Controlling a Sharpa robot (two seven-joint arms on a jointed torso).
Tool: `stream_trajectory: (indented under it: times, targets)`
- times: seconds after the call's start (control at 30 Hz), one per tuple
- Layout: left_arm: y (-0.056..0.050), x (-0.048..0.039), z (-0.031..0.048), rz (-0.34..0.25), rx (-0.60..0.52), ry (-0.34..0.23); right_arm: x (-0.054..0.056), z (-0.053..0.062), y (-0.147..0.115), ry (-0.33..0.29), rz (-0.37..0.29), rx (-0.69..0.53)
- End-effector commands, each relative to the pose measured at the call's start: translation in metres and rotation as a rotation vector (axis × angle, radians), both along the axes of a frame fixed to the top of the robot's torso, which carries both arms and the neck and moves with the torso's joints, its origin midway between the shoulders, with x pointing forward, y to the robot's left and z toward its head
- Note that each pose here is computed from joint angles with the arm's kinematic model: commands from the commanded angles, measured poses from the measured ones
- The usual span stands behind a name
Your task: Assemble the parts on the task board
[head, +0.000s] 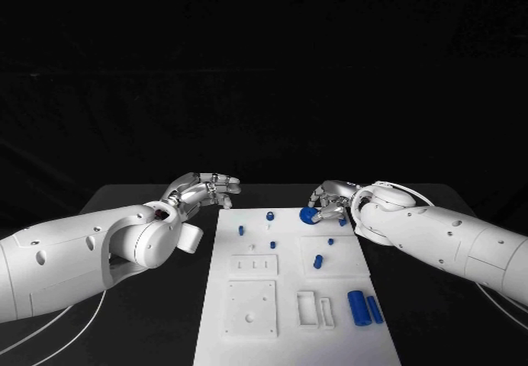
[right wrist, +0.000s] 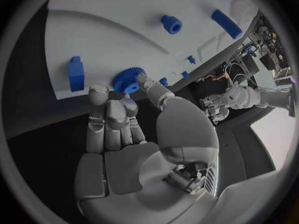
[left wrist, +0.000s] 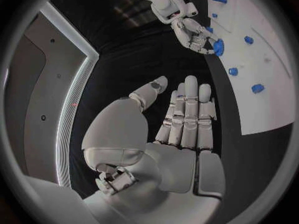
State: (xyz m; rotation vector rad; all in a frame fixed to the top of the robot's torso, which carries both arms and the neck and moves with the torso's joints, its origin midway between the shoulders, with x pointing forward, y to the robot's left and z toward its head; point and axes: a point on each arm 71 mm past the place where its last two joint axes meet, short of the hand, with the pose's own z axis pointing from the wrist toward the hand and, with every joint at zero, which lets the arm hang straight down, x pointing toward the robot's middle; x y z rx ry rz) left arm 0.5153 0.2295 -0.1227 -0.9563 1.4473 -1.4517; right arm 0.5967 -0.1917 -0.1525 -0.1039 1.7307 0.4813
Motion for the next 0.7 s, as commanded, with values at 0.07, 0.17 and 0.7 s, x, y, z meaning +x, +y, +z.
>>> stream_trajectory:
  times: [0.07, 0.17, 0.7]
  targets:
    - [-0.003, -0.0005, 0.0016, -0.019, -0.011, -0.009, 0.000, -0.004, 0.001, 0.016, 0.004, -0.016]
    - [-0.002, -0.0005, 0.0016, -0.018, -0.011, -0.009, 0.000, -0.005, 0.001, 0.019, 0.004, -0.017]
    - [-0.002, -0.0008, 0.0015, -0.020, -0.010, -0.007, 0.000, -0.016, -0.003, 0.038, -0.004, -0.036]
